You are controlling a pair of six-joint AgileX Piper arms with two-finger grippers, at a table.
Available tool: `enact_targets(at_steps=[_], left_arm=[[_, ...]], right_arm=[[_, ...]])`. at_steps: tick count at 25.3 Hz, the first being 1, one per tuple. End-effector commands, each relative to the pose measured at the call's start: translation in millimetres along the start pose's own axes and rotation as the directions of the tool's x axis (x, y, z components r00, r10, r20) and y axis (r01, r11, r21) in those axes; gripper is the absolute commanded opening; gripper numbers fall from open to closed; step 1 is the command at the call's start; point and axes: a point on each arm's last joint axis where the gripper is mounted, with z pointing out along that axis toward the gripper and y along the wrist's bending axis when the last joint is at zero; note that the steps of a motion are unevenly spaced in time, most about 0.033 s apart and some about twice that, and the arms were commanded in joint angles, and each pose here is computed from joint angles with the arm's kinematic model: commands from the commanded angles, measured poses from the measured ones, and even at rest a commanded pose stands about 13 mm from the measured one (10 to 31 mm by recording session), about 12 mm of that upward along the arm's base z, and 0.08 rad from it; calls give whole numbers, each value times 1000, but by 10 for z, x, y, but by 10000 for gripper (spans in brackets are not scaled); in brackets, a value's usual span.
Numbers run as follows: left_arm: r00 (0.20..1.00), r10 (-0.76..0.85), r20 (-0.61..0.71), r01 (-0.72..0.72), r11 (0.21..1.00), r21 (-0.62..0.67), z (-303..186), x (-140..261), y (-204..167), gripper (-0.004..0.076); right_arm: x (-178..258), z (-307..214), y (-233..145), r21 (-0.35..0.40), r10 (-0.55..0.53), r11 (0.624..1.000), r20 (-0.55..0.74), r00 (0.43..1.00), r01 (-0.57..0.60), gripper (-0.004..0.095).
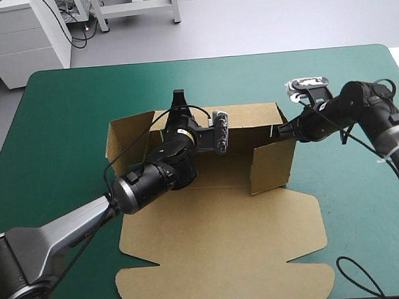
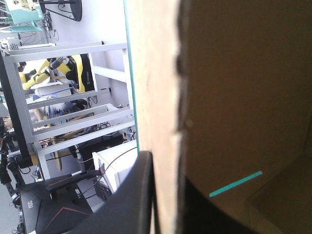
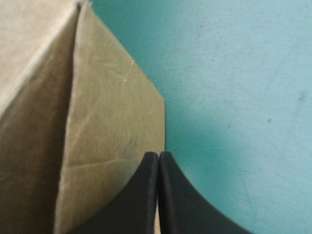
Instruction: Fold the box
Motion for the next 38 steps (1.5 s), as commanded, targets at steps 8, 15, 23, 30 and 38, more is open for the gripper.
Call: enact_targets(at_steps=[8,15,23,30,38], left_arm=[[998,-69,-3,69,997,37,-106,22,9,-8],[999,-39,-4,39,996,84,-108,-12,-61,-8],[998,42,-47,-34,989,141,-59,-52,-180,-8],[998,40,-45,-33,989,147,-53,-58,-189,-8],[998,54,-19,-50,983,176,-57,-78,-216,-8]], right_arm=[[627,-125,108,78,-249,968,409,878,239,-19],[884,19,172,18,-308,944,409,859,329,215],[931,29,223,-33,-344,922,382,858,385,486],[935,28,237,-43,-353,916,384,853,399,489],[837,30,231,0,-360,913,469,806,408,644]])
